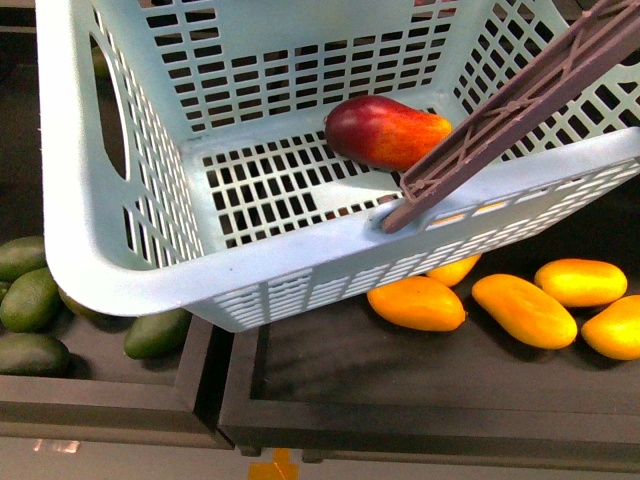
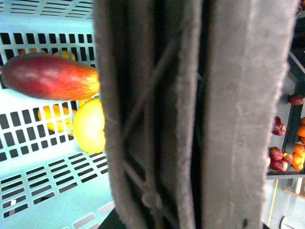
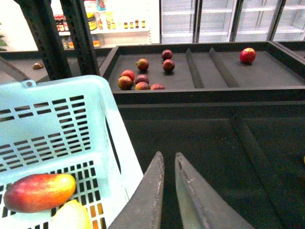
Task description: Pick lemon and mango into basket
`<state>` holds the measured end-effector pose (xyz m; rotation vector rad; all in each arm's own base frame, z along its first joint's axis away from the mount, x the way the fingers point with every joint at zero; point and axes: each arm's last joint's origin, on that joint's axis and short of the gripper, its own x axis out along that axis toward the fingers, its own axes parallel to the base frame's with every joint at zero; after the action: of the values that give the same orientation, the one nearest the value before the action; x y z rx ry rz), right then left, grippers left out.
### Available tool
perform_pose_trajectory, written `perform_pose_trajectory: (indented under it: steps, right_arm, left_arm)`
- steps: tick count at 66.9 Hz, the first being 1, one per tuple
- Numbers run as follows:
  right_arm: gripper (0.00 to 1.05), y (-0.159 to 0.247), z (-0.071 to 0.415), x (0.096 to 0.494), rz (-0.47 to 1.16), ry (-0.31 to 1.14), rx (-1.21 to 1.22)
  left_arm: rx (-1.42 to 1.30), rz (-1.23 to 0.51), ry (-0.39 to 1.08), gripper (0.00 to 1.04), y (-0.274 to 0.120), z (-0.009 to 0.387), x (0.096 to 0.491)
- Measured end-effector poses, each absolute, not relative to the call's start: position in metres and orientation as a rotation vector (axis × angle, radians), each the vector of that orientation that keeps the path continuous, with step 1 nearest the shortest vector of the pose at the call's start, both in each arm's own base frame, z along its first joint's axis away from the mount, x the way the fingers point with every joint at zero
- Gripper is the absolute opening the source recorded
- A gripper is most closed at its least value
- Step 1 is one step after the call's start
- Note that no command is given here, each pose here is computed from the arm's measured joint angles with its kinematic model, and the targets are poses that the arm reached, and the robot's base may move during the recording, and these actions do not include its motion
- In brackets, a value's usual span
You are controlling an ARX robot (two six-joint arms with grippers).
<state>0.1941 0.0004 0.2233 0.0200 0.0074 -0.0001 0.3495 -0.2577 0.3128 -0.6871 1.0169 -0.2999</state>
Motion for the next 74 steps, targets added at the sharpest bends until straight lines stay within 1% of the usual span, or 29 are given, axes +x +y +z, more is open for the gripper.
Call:
perform_pose_trajectory:
  steps: [2,34,63,74]
  right_arm:
    - [0.02,0.0,0.218,0.188,0.0,0.006,0.015]
    - [0.02,0.0,0.185,0.148,-0.001,0.01,0.006]
    - [0.02,0.0,0.174,0.129,-0.001,0.008,0.006]
    - [0.02,0.0,0.171,0.125,0.0,-0.013,0.006]
  left_arm:
    - [-0.685,-0.3,1.016,0.15,-0.258,0.313,0.349]
    - [-0.686,-0.305,1.02,0.15,-0.258,0.313,0.349]
    - [-0.684,-0.3,1.016,0.15,-0.258,0.313,0.35]
    - [-0.684,-0.3,1.016,0.15,-0.258,0.313,0.349]
